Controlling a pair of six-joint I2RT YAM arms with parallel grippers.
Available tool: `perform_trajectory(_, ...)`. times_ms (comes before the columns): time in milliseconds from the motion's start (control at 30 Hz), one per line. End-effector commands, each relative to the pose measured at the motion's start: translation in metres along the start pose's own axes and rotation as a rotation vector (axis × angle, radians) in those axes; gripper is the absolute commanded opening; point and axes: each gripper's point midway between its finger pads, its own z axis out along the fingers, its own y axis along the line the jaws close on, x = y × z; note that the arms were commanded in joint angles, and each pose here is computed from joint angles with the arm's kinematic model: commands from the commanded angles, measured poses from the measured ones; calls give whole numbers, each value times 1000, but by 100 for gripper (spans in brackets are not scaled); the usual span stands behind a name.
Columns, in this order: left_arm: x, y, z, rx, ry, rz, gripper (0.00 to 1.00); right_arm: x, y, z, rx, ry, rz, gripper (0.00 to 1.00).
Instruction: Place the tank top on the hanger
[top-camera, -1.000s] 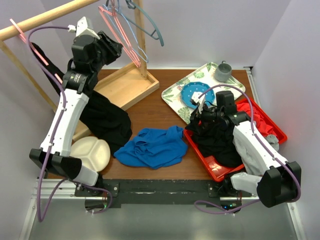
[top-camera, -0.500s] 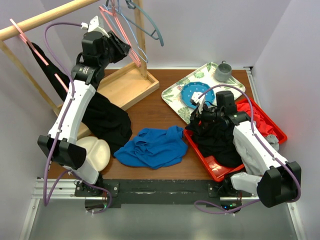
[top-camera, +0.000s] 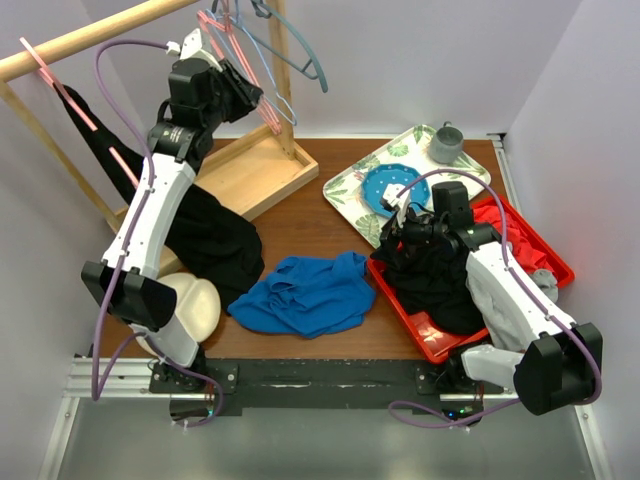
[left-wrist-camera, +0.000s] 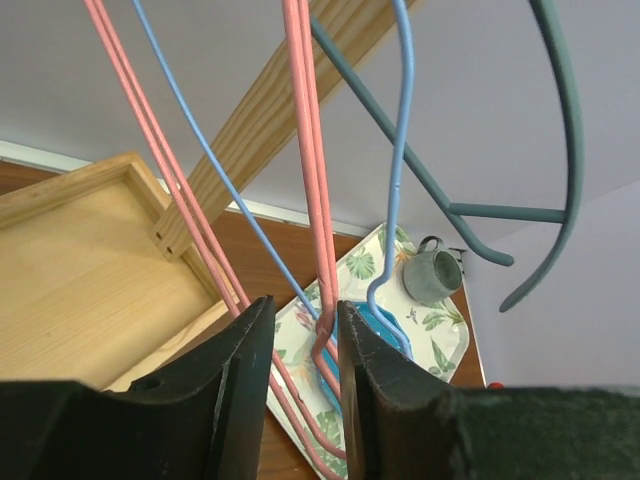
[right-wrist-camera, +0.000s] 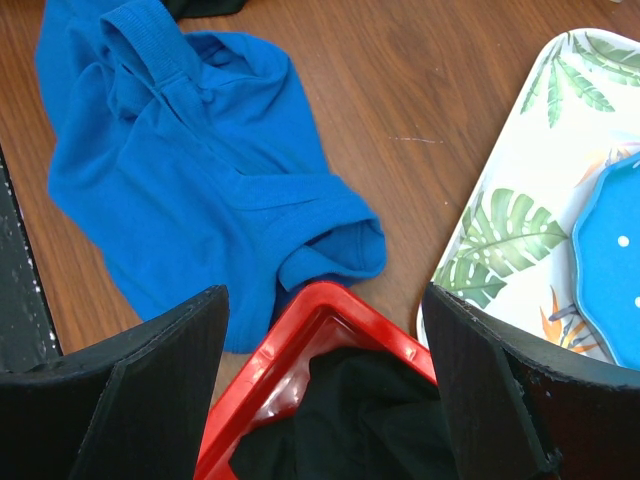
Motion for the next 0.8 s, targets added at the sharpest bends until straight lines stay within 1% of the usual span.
perform_trajectory(0,-17,0,-2,-22,-51,38,36,-5,3,-1,-22,-27,-24,82)
perform_trajectory(267,-21,7,-10,-55,-72,63,35,-5,3,-1,-22,-27,-21,82)
perform_trajectory(533,-22,17,-5,-99,-89,94,34,-5,3,-2,-22,-27,-22,82)
perform_trajectory(767,-27,37,0,-189,-120,164,28,-6,4,-3,-24,-33,-22,83)
